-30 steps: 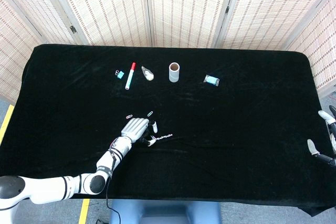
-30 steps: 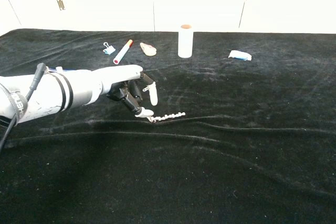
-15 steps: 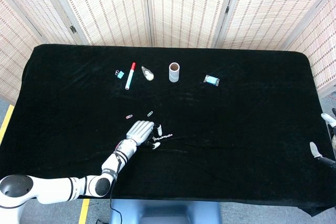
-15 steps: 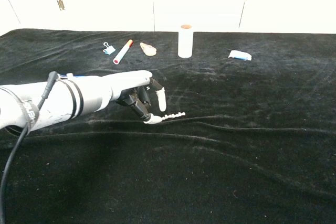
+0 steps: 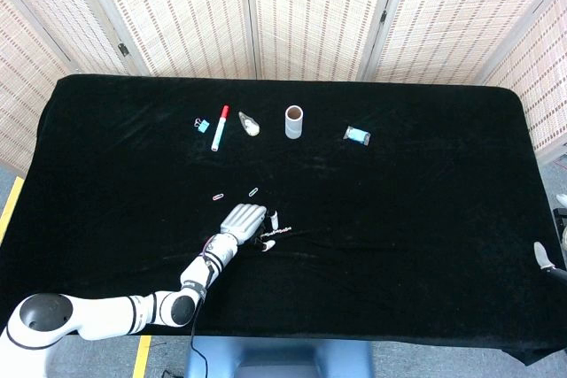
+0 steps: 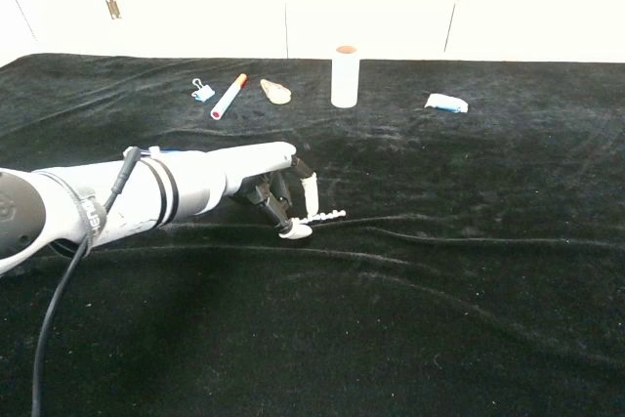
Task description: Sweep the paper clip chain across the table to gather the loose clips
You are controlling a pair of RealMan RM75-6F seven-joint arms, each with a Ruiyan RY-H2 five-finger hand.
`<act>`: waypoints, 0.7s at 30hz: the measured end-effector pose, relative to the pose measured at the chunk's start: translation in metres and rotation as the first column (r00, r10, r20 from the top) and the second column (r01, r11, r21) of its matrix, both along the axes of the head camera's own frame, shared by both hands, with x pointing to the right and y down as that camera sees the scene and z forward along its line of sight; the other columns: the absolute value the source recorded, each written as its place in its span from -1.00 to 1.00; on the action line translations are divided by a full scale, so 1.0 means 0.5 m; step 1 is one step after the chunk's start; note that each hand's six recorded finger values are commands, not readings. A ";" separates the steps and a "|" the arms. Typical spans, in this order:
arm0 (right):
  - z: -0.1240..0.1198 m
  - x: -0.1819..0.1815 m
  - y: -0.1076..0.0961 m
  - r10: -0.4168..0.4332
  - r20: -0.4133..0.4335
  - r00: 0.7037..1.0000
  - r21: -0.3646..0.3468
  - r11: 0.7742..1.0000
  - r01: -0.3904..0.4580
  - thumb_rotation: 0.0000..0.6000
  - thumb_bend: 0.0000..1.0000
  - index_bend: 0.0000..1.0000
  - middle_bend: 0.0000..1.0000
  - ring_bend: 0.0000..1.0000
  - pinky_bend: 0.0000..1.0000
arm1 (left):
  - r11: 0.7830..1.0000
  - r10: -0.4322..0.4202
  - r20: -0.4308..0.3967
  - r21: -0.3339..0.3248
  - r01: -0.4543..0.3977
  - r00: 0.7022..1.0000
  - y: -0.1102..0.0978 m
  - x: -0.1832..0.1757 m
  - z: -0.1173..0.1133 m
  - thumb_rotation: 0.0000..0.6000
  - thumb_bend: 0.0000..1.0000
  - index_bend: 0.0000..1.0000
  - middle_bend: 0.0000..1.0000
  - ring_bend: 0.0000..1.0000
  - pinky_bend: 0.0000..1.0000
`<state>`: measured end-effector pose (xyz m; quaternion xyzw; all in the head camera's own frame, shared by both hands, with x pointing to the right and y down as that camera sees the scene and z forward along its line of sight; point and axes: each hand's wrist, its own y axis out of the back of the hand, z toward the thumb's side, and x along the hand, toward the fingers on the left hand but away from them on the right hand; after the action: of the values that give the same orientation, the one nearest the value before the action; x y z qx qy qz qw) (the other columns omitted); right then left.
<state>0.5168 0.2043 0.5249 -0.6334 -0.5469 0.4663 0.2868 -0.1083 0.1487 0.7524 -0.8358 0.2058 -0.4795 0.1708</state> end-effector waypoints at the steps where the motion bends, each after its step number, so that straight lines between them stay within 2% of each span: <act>1: -0.001 0.001 0.000 0.001 0.000 1.000 0.001 1.000 -0.001 1.00 -0.18 -0.77 -1.00 -1.00 -1.00 | 1.000 0.000 0.002 -0.001 0.000 1.000 0.000 0.000 0.002 1.00 -0.32 -0.07 0.92 1.00 1.00; 21: 0.004 0.000 -0.003 -0.005 -0.001 1.000 -0.006 1.000 0.005 1.00 -0.18 -0.77 -1.00 -1.00 -1.00 | 1.000 -0.013 0.001 -0.005 0.013 1.000 -0.005 -0.001 0.008 1.00 -0.31 -0.07 0.92 1.00 1.00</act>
<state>0.5170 0.2028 0.5269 -0.6355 -0.5437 0.4676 0.2861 -0.1090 0.1464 0.7564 -0.8347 0.2100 -0.4815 0.1656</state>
